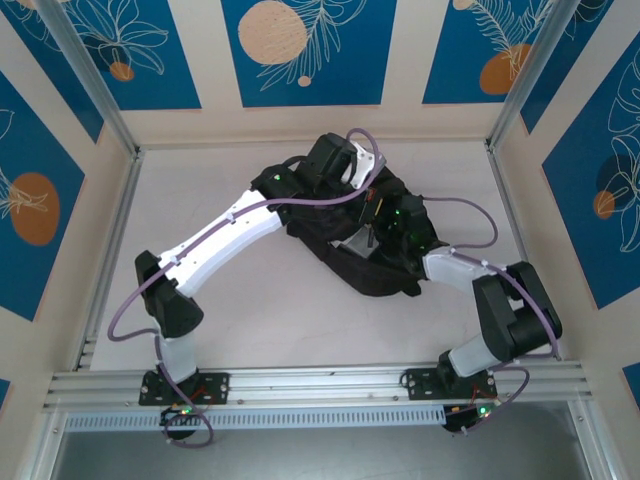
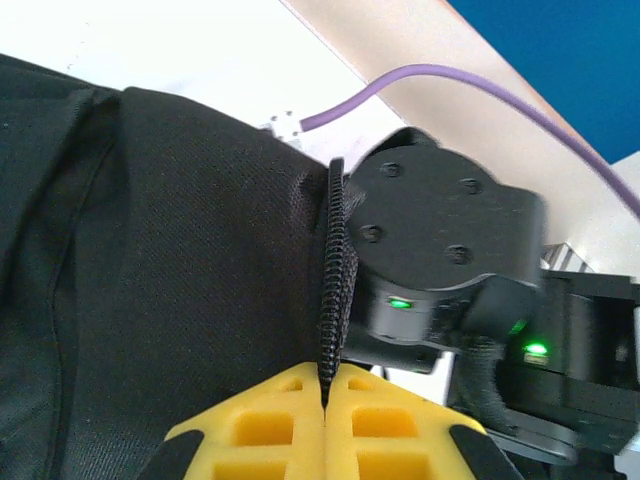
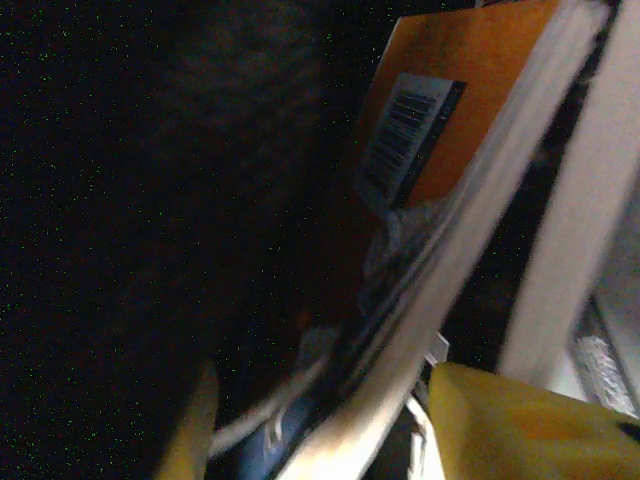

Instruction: Pack books, pencil case, and school supplies into a backpack

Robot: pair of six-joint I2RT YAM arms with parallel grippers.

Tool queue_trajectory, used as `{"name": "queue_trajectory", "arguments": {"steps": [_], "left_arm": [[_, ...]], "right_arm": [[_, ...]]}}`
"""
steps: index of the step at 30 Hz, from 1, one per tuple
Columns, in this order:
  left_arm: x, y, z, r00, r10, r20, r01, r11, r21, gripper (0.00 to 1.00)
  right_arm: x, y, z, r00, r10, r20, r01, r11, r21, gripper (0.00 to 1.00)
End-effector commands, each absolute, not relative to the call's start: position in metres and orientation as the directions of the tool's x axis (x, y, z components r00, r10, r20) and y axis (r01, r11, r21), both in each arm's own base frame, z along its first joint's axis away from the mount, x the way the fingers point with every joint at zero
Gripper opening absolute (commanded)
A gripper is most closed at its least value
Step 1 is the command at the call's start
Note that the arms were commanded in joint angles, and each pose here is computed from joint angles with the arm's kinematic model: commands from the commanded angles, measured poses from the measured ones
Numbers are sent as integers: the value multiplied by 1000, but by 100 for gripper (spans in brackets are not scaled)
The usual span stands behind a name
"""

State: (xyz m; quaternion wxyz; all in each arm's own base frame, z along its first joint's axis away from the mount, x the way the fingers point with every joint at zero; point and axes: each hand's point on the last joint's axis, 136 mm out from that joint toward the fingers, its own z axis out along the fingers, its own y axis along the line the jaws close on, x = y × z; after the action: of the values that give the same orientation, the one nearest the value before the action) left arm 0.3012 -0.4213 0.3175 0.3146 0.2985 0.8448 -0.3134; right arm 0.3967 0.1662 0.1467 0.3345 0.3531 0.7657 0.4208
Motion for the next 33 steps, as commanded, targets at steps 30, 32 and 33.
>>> {"name": "queue_trajectory", "arguments": {"steps": [30, 32, 33], "left_arm": [[284, -435, 272, -722, 343, -600, 672, 553, -492, 62], [287, -424, 278, -725, 318, -611, 664, 560, -496, 63], [289, -418, 281, -730, 303, -613, 658, 555, -509, 63]], "right_arm": [[233, 26, 234, -358, 685, -634, 325, 729, 603, 53], [232, 24, 237, -353, 677, -646, 320, 736, 597, 53], [233, 25, 239, -354, 670, -653, 307, 743, 595, 52]]}}
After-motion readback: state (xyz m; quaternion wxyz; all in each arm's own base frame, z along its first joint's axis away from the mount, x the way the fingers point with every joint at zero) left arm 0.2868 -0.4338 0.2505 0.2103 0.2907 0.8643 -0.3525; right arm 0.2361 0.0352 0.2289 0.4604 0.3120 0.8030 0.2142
